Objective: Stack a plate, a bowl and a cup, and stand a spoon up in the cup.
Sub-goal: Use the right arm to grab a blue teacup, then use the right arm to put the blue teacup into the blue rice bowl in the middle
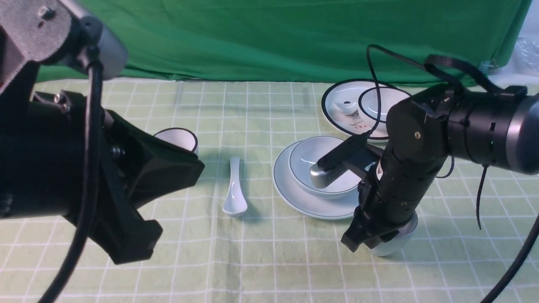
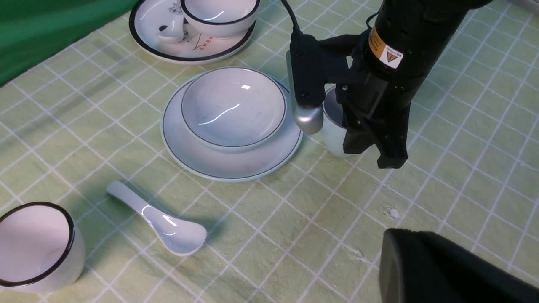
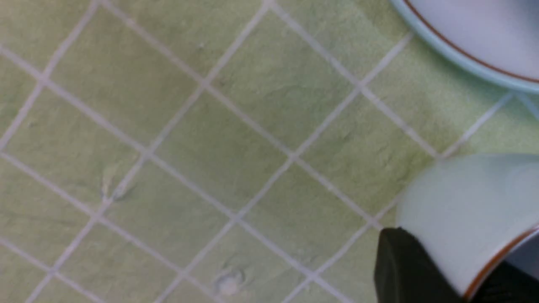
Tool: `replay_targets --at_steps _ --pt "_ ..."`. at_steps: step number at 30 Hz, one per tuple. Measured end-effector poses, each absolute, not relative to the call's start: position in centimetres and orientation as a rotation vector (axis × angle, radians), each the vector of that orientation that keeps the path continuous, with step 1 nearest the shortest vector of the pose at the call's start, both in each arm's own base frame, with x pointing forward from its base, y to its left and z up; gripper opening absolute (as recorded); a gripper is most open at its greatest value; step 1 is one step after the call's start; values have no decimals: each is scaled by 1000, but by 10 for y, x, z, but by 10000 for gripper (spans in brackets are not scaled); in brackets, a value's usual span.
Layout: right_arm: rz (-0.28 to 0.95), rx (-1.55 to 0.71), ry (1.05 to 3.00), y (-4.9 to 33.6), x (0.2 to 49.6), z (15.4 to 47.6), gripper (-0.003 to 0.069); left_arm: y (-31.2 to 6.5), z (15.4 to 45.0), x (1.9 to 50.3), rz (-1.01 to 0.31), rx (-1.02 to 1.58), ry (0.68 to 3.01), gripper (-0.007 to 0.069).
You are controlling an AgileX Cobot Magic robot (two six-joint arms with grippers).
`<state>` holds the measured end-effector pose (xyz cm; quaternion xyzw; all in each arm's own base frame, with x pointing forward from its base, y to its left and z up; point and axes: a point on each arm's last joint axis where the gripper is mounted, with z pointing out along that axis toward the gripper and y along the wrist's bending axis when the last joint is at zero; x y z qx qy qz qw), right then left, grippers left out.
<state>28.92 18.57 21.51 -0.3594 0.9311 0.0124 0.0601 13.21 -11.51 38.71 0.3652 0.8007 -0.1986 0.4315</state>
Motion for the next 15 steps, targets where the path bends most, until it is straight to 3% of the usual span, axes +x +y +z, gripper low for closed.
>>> replay_targets --at_steps 2,7,10,15 --pt "43 -1084 2799 186 289 229 88 -115 387 132 -495 910 1996 21" --pt "112 -1014 2560 198 302 304 88 -115 387 132 -492 912 1996 21" --pt "126 -1006 2531 209 318 307 88 -115 387 132 -486 913 1996 21" --pt "101 -1037 2577 225 344 277 89 -115 387 132 -486 913 1996 21"
